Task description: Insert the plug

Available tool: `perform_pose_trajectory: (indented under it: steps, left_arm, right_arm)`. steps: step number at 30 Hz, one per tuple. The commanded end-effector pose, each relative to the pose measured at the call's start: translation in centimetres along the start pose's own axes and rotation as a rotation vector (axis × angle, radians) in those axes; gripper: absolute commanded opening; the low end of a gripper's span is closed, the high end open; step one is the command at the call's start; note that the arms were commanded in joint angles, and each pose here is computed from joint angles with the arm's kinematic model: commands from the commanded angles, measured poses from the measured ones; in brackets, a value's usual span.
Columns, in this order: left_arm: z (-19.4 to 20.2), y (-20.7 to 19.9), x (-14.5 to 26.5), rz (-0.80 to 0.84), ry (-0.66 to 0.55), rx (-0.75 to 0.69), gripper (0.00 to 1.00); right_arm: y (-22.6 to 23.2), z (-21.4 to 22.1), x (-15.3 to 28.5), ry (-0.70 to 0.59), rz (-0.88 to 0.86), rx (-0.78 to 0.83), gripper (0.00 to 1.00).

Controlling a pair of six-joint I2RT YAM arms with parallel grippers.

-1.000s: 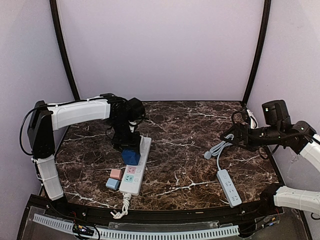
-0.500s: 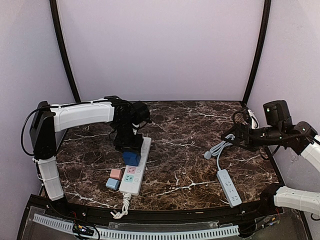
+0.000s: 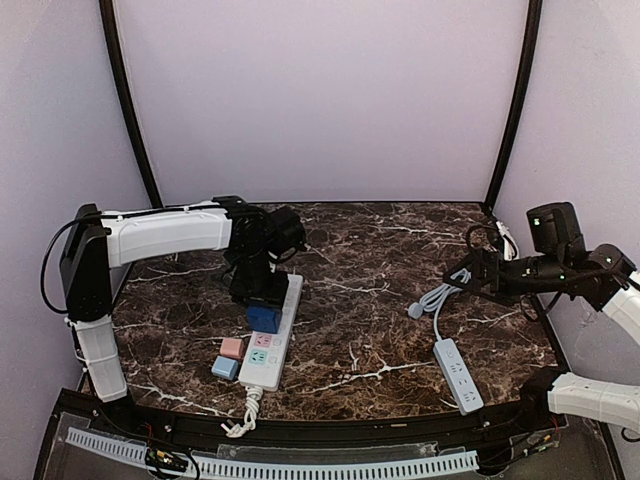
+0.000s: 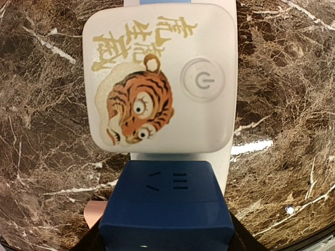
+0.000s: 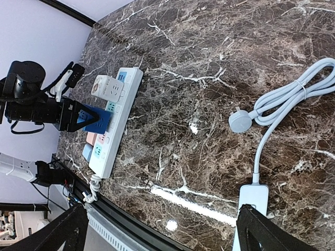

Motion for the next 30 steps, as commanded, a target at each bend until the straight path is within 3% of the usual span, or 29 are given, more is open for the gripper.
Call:
perform_pose_trajectory:
  steps: [1,9,16,26,30]
  left_arm:
    - [1.2,0.8,-2.0,-0.069,0.04,0.043,0.01]
    - [0.7,-0.3,-2.9,-0.023,0.023,-0.002,0.01]
    - [1.5,0.2,-3.4,-0.087,0.046,0.113,0.01]
    - [0.5,-0.6,-3.3,-0.078,0.008,-0.11,0.01]
    - [0.9,-0.4,-3.9,-0.076,0.03,-0.1,0.01]
  right_arm:
    - [-0.5,0.3,0.0,0.003,0.018,0.001,0.99]
    - [-0.7,0.5,0.0,0.009,0.024,-0.005,0.99]
    - [-0.8,0.6,0.1,0.005,0.034,-0.007,0.99]
    - [-1.3,0.9,-0.1,0.01,0.045,-0.018,0.99]
    - [-1.5,1.1,-0.1,0.009,0.051,-0.024,0.99]
Point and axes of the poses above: each gripper's point midway between its finger pads, its own x axis back along the fingers, its own y axis along the line the jaws close on, z = x × y, the point moved 6 cm from there along x, back along the fingers, and after that the axes turned 5 degrees about -x, right-handed, at the moved point
